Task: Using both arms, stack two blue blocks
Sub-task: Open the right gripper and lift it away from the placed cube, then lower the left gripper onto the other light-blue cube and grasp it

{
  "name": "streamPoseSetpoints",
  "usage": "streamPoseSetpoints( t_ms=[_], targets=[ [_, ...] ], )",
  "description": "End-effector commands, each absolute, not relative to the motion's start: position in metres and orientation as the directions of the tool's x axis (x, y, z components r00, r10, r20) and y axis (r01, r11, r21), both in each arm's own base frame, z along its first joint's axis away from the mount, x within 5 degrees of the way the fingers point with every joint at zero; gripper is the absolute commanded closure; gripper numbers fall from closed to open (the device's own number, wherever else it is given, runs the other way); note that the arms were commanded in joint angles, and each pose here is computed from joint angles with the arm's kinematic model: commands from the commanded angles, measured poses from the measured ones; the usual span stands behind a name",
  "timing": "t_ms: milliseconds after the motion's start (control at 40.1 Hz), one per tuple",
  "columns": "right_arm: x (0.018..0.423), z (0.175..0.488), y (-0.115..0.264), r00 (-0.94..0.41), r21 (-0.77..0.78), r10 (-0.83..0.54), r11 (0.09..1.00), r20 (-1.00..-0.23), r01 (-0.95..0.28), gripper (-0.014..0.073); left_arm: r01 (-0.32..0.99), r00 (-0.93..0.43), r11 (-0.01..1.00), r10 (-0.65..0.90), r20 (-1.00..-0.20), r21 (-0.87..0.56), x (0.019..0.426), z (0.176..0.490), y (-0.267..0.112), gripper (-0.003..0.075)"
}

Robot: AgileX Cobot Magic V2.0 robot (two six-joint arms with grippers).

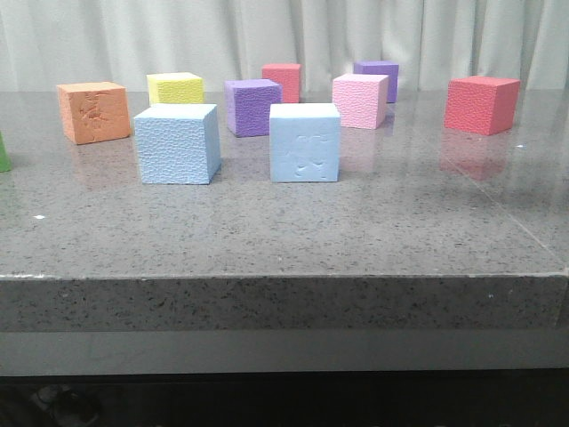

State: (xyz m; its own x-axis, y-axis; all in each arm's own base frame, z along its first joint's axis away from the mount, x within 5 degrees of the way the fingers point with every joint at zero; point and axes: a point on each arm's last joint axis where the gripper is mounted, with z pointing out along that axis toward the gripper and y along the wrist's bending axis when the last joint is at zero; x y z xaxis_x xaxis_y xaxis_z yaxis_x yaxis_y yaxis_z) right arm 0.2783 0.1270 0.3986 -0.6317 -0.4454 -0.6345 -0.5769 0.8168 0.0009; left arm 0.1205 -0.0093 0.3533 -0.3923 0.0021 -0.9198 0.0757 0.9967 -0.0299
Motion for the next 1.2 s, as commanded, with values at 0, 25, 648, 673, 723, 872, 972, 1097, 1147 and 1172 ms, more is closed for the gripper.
streamPoseSetpoints(
  t_ms=[0, 25, 648, 673, 723, 872, 972, 1097, 1147, 1172],
  targets=[
    [0.245, 0.418, 0.111, -0.577, -0.013, -0.376, 0.845, -0.725, -0.534, -0.0067, 0.089, -0.309, 0.995, -0.013, -0.951, -0.042, 0.123, 0.368, -0.011, 0.0238],
    [0.240, 0.414, 0.108, -0.578, -0.013, -0.375, 0.846, -0.725, -0.533, -0.0067, 0.096, -0.309, 0.994, -0.010, -0.951, -0.042, 0.123, 0.368, -0.012, 0.0238],
    [0.162, 0.368, 0.075, -0.527, 0.033, -0.249, 0.883, -0.813, -0.468, -0.0067, 0.534, -0.289, 0.845, 0.202, -0.936, 0.017, 0.131, 0.375, -0.079, 0.0148],
    [0.162, 0.368, 0.075, -0.530, 0.033, -0.251, 0.883, -0.810, -0.468, -0.0067, 0.537, -0.296, 0.843, 0.207, -0.932, 0.017, 0.136, 0.377, -0.083, 0.0129],
    [0.161, 0.367, 0.075, -0.534, 0.033, -0.253, 0.883, -0.807, -0.469, -0.0067, 0.538, -0.311, 0.843, 0.209, -0.927, 0.010, 0.146, 0.381, -0.089, 0.0113],
    [0.161, 0.367, 0.075, -0.536, 0.034, -0.254, 0.882, -0.805, -0.469, -0.0067, 0.519, -0.411, 0.854, 0.217, -0.885, -0.032, 0.191, 0.389, -0.115, 0.0111],
    [0.161, 0.367, 0.075, -0.536, 0.034, -0.254, 0.882, -0.805, -0.469, -0.0067, 0.491, -0.498, 0.869, 0.213, -0.840, -0.071, 0.223, 0.389, -0.133, 0.0112],
    [0.161, 0.367, 0.075, -0.536, 0.034, -0.254, 0.882, -0.805, -0.469, -0.0067, 0.453, -0.605, 0.888, 0.237, -0.760, -0.083, 0.261, 0.383, -0.154, 0.0112],
    [0.161, 0.367, 0.075, -0.536, 0.034, -0.254, 0.882, -0.805, -0.469, -0.0067, 0.437, -0.649, 0.895, 0.245, -0.721, -0.089, 0.276, 0.378, -0.162, 0.0112],
    [0.161, 0.367, 0.075, -0.536, 0.034, -0.254, 0.882, -0.805, -0.469, -0.0067, 0.431, -0.670, 0.898, 0.251, -0.698, -0.091, 0.284, 0.375, -0.167, 0.0112]
  ],
)
